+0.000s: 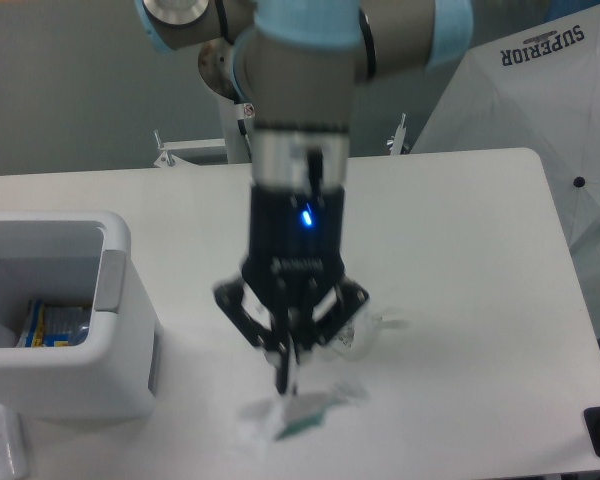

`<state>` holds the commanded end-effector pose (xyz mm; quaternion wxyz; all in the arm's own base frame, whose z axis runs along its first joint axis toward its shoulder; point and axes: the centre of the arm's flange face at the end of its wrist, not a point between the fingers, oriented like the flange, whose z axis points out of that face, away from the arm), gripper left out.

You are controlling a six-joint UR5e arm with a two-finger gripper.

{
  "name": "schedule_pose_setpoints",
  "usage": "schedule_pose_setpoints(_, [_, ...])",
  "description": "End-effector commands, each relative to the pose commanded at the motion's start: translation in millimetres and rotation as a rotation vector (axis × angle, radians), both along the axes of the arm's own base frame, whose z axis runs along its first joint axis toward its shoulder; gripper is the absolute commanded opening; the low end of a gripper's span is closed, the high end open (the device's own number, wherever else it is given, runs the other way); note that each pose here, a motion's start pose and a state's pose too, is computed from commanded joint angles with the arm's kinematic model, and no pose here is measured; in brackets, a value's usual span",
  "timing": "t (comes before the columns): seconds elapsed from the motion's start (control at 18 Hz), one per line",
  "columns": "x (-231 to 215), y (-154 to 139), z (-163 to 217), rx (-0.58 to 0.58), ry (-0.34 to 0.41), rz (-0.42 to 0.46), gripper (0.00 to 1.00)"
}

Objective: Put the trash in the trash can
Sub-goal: 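Lift the paper wrapper and carry it over the white trash bin, then open the gripper to drop the paper wrapper into the bin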

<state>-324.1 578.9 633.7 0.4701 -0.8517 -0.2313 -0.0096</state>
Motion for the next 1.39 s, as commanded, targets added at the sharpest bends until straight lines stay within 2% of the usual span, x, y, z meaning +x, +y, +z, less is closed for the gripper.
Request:
schedule_pose_setpoints(0.22, [45, -8, 21, 0.030, -0.006, -0.044, 0.00])
schedule_pose_setpoints(0.39, [81, -1, 19, 0.028, -0.016, -0.102, 0.00])
schedule_pose_setpoints(0.67, [156, 21, -9, -0.010, -0.072, -0.229, 0.00])
schedule_pose_setpoints(0.89, [199, 24, -38, -0.057, -0.143, -0.263, 0.00])
schedule_pose_setpoints(1.11, [221, 10, -42, -0.069, -0.161, -0.281, 0.00])
schedule_pose_setpoints(1.39, [221, 13, -74, -0.117, -0.199, -0.277, 0.00])
